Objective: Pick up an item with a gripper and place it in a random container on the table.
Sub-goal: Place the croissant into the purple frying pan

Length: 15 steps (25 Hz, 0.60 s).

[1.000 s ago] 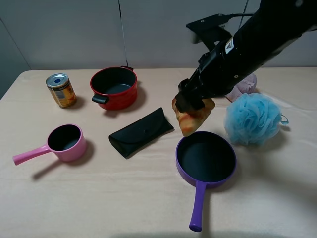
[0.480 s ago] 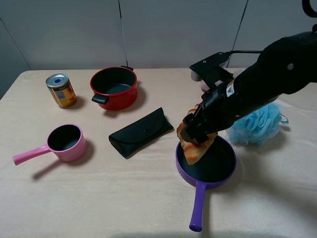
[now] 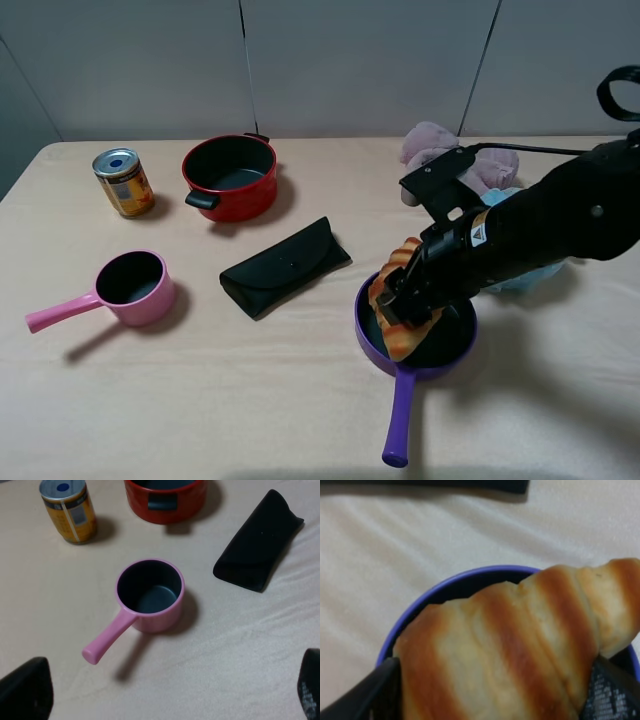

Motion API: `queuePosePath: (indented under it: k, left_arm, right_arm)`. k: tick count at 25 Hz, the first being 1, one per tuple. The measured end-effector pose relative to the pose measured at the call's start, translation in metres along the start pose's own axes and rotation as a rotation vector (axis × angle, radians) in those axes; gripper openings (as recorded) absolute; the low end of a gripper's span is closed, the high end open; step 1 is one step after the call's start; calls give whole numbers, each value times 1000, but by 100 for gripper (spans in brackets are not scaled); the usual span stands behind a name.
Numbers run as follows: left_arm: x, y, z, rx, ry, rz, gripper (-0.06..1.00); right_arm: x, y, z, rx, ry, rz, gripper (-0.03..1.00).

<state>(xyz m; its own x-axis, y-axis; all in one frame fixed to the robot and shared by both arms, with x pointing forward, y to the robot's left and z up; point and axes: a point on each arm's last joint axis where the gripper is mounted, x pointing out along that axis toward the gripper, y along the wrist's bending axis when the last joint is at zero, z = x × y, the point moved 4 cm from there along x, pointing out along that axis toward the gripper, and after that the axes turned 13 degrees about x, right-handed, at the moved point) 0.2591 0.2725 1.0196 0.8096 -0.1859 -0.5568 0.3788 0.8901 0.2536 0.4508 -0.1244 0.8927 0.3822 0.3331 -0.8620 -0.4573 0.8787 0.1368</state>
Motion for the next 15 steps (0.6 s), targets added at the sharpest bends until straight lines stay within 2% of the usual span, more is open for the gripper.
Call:
queuePosePath:
  k: [15]
  left_arm:
    - [0,0,0,0,0,0,99]
  right_arm:
    - [6,-12,-30,5,-137,-5,52]
